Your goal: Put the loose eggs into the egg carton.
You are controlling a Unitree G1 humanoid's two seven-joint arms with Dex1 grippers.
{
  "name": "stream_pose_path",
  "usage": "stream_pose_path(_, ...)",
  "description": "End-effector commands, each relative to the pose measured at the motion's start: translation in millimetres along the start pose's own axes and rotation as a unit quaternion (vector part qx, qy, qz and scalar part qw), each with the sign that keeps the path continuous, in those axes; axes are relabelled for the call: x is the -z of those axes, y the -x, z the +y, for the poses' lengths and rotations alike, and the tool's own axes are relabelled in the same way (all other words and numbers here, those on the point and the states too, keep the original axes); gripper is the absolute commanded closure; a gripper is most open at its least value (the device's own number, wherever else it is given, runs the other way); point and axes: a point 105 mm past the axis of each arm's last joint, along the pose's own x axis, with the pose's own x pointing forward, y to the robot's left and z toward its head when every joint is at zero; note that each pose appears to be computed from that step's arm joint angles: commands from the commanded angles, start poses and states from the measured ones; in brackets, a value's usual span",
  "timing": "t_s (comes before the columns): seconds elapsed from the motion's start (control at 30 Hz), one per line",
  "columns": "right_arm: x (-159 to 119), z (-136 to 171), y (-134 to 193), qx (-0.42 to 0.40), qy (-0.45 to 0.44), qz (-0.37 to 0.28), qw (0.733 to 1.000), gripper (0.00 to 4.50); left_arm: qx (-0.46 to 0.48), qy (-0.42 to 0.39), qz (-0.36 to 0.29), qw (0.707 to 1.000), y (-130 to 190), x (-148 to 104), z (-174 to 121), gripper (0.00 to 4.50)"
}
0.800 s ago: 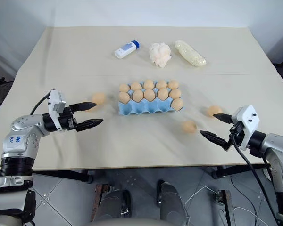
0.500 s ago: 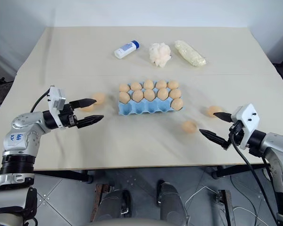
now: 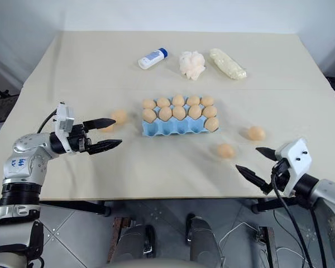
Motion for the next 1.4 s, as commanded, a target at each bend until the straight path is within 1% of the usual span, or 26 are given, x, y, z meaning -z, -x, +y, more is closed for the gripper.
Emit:
stream_pose_path(0.03,-14.1,3.8,-4.8,0.025,0.002,-0.028,0.999,0.00,0.029,-0.023,-0.018,0.999,8.7,-8.0,-3.3,0.03)
stream_pose_path(0.17,-13.8,8.8,-23.0,0.014,-0.001,-0.035,0.999,0.00,0.049,-0.028,-0.002,0.998,14.0,-0.3,-7.6,0.03)
stream_pose_path(0.23,-12.1,7.4,-33.6,0.012,-0.003,-0.036,0.999,0.00,0.049,-0.027,-0.007,0.998,16.7,0.5,-8.0,0.03)
stream_pose_path(0.47,10.2,-5.6,-65.6,0.003,-0.006,0.014,1.000,0.00,0.029,-0.036,-0.014,0.999,20.7,-2.4,-8.1,0.03)
stream_pose_path(0.6,14.1,-9.3,-77.2,-0.003,0.016,0.023,1.000,0.00,0.017,-0.042,-0.026,0.999,23.0,-6.8,-10.0,0.03)
stream_pose_path(0.7,16.2,-9.4,-80.1,-0.006,0.018,0.027,0.999,0.61,0.012,-0.044,-0.030,0.999,24.2,-7.9,-12.5,0.00)
stream_pose_path(0.73,14.4,-9.6,-80.2,-0.006,0.022,0.022,1.000,0.91,0.012,-0.044,-0.030,0.999,24.5,-8.0,-13.2,0.00)
stream_pose_path(0.83,7.9,-10.6,-78.4,-0.005,0.025,0.013,1.000,2.10,0.005,-0.043,-0.036,0.998,25.8,-9.5,-14.5,0.00)
stream_pose_path(0.9,3.5,-9.9,-75.5,-0.005,0.028,0.008,1.000,2.67,0.003,-0.044,-0.037,0.998,27.0,-10.0,-15.4,0.00)
stream_pose_path(0.93,-0.6,-10.0,-74.3,-0.003,0.030,0.002,1.000,2.85,0.002,-0.044,-0.038,0.998,27.5,-10.4,-15.7,0.00)
stream_pose_path(1.0,-7.0,-10.1,-73.3,-0.001,0.032,-0.007,0.999,2.94,0.000,-0.044,-0.039,0.998,28.1,-11.0,-15.7,0.00)
stream_pose_path(1.03,-22.5,-9.5,-75.8,0.000,0.033,-0.031,0.999,2.94,-0.001,-0.044,-0.040,0.998,28.3,-11.3,-15.9,0.00)
stream_pose_path(1.13,-53.9,-5.3,-85.9,-0.004,0.038,-0.076,0.996,2.94,-0.002,-0.044,-0.042,0.998,27.8,-12.5,-15.2,0.00)
stream_pose_path(1.27,-70.5,5.1,-112.3,-0.026,0.037,-0.096,0.994,2.94,-0.002,-0.046,-0.046,0.998,26.3,-14.4,-14.2,0.00)
stream_pose_path(1.4,-75.0,4.9,-141.2,-0.018,0.034,-0.096,0.995,2.94,-0.005,-0.049,-0.051,0.997,24.8,-16.9,-13.5,0.00)
